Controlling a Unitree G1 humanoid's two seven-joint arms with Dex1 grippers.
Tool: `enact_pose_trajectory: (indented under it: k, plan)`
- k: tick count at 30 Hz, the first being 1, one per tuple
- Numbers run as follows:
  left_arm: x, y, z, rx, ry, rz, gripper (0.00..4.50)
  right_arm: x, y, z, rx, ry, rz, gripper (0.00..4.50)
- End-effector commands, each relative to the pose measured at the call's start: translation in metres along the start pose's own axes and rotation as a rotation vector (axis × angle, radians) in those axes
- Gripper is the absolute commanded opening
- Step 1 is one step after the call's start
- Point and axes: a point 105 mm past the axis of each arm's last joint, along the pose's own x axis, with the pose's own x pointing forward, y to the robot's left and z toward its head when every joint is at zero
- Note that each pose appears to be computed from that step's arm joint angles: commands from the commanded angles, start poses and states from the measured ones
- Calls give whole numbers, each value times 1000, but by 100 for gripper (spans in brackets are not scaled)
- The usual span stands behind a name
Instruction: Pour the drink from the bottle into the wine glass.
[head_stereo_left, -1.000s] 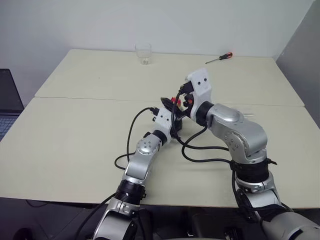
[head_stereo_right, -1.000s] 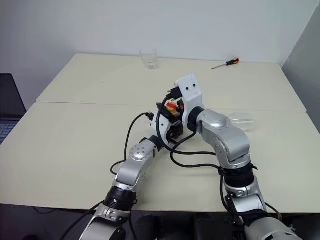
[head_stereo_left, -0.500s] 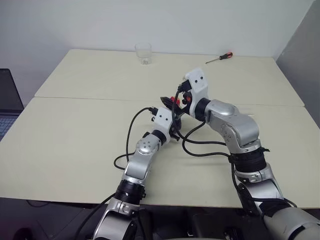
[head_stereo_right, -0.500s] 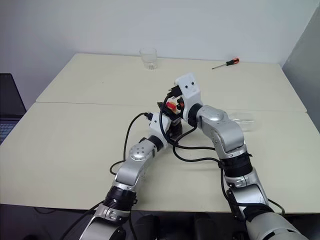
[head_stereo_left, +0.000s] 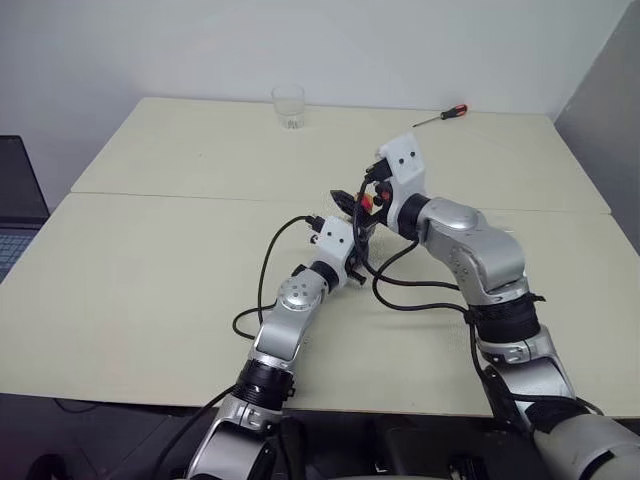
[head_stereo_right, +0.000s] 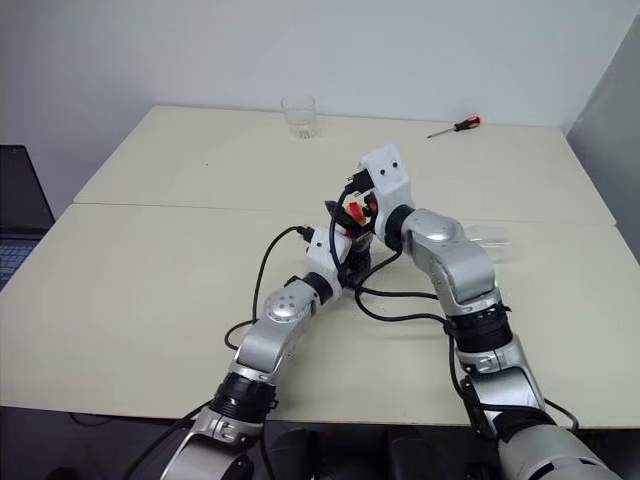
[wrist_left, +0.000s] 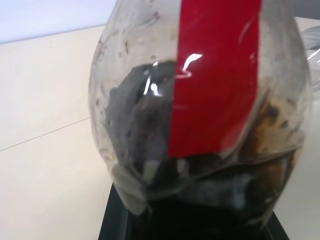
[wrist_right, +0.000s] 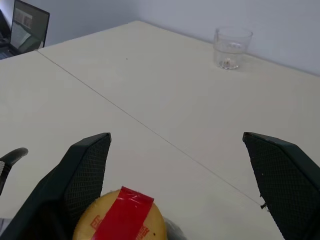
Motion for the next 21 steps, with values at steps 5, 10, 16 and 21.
enact_pose_trajectory:
  k: [5, 10, 16, 21]
  plan:
    - [-2, 8, 30, 22, -110, 22, 76, -32, -14, 5, -32, -14, -11, 450]
    - [-3, 8, 30, 25, -109, 23, 75, -43, -12, 6, -36, -13, 19, 450]
    - [-3, 8, 30, 25, -107, 20, 75, -51, -17, 5, -35, -7, 18, 450]
    - [-2, 8, 30, 25, -107, 19, 75, -56, 4, 13, -11, -33, 150, 450]
